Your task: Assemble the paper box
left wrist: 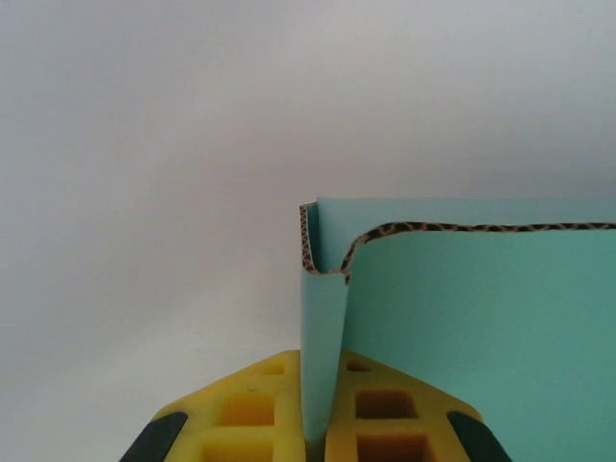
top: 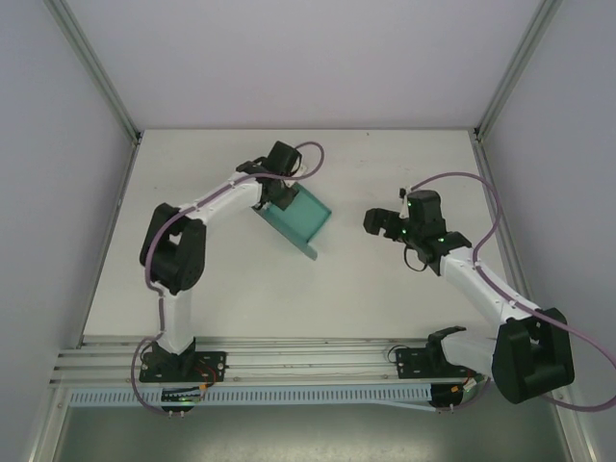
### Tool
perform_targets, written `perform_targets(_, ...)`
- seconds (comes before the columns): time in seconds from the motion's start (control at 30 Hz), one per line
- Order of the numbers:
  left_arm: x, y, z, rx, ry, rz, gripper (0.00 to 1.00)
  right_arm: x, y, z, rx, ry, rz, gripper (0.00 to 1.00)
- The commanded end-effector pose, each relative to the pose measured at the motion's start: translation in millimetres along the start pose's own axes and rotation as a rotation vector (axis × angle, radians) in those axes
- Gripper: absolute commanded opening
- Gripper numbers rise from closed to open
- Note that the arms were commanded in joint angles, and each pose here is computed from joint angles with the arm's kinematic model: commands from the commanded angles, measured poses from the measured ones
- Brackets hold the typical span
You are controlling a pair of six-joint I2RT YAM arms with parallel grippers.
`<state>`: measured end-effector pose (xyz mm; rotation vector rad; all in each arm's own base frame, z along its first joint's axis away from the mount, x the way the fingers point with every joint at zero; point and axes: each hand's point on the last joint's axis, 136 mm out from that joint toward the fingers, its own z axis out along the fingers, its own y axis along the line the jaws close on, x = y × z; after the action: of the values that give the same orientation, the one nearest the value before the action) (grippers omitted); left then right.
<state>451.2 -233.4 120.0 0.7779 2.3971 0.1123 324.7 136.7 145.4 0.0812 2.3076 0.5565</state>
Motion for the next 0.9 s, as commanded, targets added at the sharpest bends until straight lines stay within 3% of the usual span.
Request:
perform_targets(0.0,-42.9,15.1,-39.2,-0.1,-0.215,-0.145,0.0,-22.3,51.3,10.7,-0.15,-0.066,0.015,0.97)
perform_targets(0.13,-55.9,15.8,-60.3,-0.165,-0.309,-0.168,0.0,-37.5,74.8,36.7,-0.1,-0.087,0.018,0.95)
perform_targets(0.3,-56.8,25.0,-70.4,-0.241,-0.322,-0.225,0.0,-59.7,97.9,63.0,-0.069,-0.134,0.009,0.86)
perform_targets(0.5,-58.2,28.5,-75.5,-0.269,-0.341,-0.298,0.0,-63.5,99.4,81.8,0.103,-0.137,-0.043,0.61)
perform_targets(0.67,-60.1,28.0,-76.2,-0.263,-0.347,-0.317,0.0,-53.8,84.5,89.8,0.227,-0.143,-0.022,0.58)
perform_targets(0.87,-60.4,22.9,-77.7,-0.223,-0.353,-0.32,0.0,-67.4,93.4,105.5,0.201,-0.2,-0.015,0.48)
